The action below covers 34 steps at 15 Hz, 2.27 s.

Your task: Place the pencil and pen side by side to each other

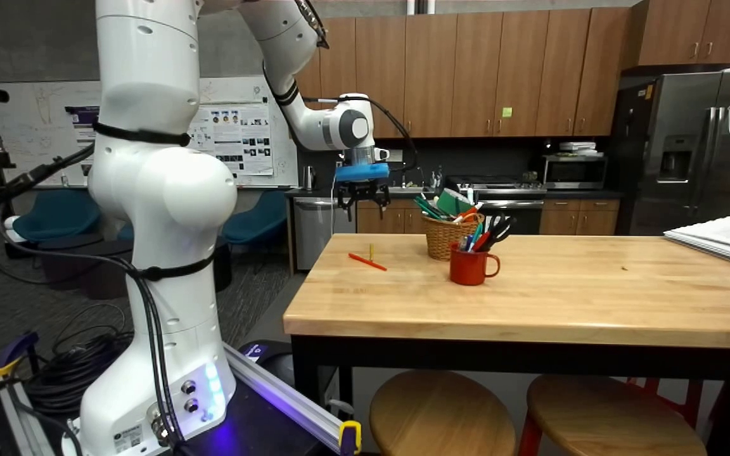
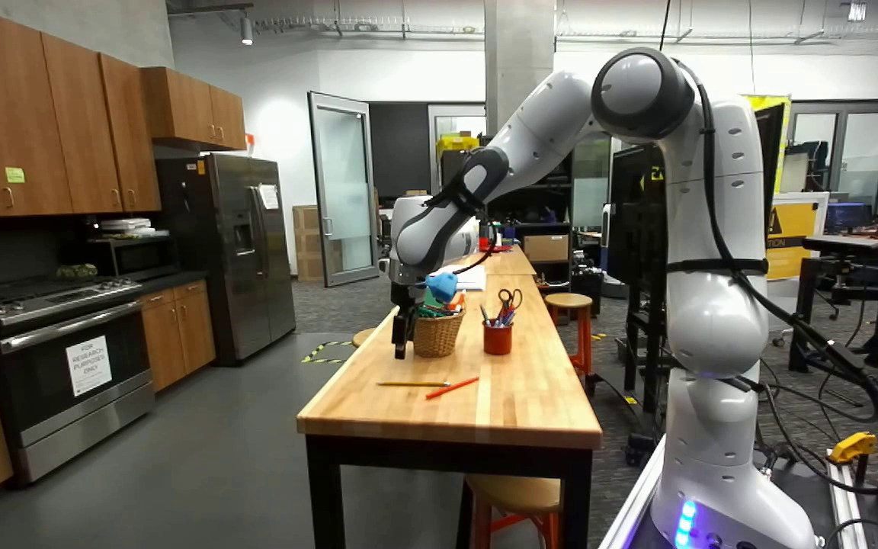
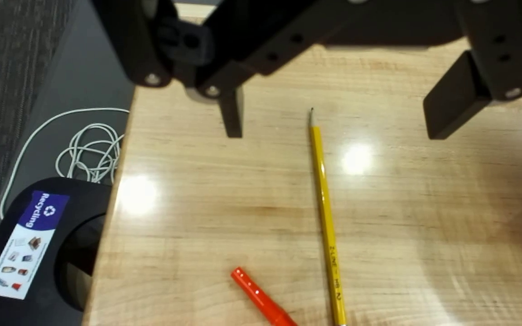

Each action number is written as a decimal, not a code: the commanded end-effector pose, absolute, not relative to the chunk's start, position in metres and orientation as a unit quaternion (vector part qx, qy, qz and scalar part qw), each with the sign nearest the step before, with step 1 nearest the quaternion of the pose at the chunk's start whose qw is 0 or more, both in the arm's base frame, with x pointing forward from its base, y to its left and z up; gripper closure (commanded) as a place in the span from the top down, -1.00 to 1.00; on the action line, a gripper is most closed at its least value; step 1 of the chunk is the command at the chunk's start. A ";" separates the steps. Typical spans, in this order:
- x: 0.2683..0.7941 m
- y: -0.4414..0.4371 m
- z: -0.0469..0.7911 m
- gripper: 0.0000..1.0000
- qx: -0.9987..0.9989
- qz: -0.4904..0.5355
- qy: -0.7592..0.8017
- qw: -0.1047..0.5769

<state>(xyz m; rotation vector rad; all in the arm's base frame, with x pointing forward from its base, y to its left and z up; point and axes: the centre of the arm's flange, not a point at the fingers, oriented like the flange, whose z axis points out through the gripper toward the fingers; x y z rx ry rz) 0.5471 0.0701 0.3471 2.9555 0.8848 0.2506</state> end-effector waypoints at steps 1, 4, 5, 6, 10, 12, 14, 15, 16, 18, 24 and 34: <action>0.550 0.074 0.329 1.00 0.953 0.069 0.293 0.028; 0.553 0.074 0.316 1.00 0.953 0.058 0.297 0.028; 0.554 0.073 0.312 1.00 0.952 0.053 0.301 0.029; 0.555 0.072 0.307 1.00 0.951 0.047 0.304 0.032; 0.559 0.067 0.296 1.00 0.947 0.031 0.318 0.034; 0.562 0.066 0.290 1.00 0.946 0.025 0.320 0.031; 0.565 0.065 0.285 1.00 0.945 0.020 0.324 0.029; 0.567 0.065 0.283 1.00 0.945 0.018 0.326 0.028; 0.568 0.065 0.281 1.00 0.944 0.015 0.328 0.027; 0.571 0.064 0.278 1.00 0.943 0.011 0.331 0.025; 0.574 0.064 0.270 0.12 0.941 0.003 0.338 0.022; 0.573 0.070 0.270 -1.00 0.937 -0.002 0.348 0.019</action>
